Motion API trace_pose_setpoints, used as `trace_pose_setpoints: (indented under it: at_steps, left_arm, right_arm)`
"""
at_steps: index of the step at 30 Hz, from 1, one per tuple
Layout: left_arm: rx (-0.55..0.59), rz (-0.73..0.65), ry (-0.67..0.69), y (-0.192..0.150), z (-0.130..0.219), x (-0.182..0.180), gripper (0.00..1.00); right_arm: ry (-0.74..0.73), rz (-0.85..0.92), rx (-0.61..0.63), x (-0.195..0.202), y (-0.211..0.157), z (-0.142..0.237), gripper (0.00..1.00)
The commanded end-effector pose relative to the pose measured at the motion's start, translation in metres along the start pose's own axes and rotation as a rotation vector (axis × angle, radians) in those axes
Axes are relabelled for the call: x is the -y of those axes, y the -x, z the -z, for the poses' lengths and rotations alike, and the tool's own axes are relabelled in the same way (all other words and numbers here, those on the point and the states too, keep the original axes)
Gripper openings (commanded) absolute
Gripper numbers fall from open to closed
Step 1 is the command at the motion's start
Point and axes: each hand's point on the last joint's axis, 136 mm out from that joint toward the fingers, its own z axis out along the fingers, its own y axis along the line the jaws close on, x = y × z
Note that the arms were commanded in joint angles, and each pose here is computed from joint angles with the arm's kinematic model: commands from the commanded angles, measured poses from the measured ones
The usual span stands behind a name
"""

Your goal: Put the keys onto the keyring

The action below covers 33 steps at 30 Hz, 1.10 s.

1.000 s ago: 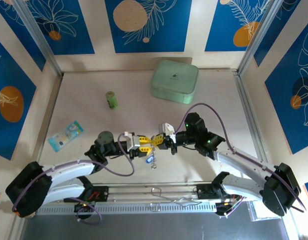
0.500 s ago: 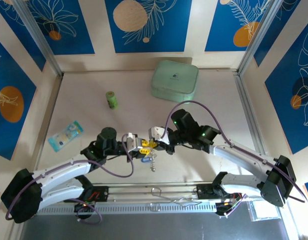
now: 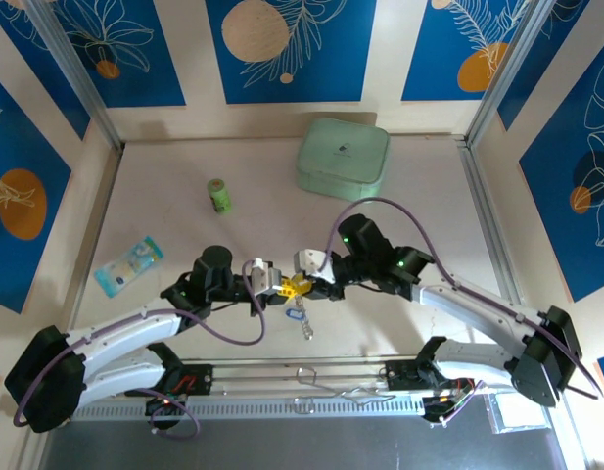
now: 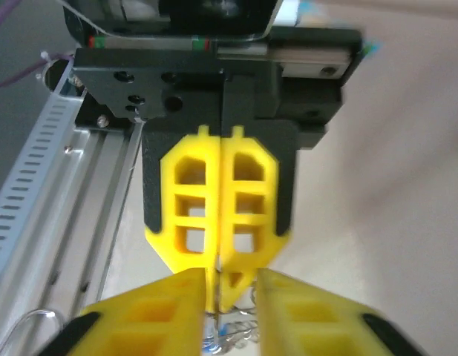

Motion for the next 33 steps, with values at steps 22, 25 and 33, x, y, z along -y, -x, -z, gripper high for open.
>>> trace_pose_setpoints:
  at_steps: [22,25,33]
  left_arm:
    - [0.291,-0.1,-0.003,0.046,0.005,0.004,0.0]
    - [0.278,-0.093,0.009,0.043,0.004,0.002,0.09]
    - [0.078,-0.087,0.051,0.019,0.004,-0.005,0.24]
  right_arm:
    - [0.024,-0.058,0.265,-0.007,0.016,0.012,0.02]
    - [0.025,-0.049,0.264,-0.007,0.02,0.014,0.0]
    - [0.001,-0.005,0.075,-0.007,0.007,0.015,0.0]
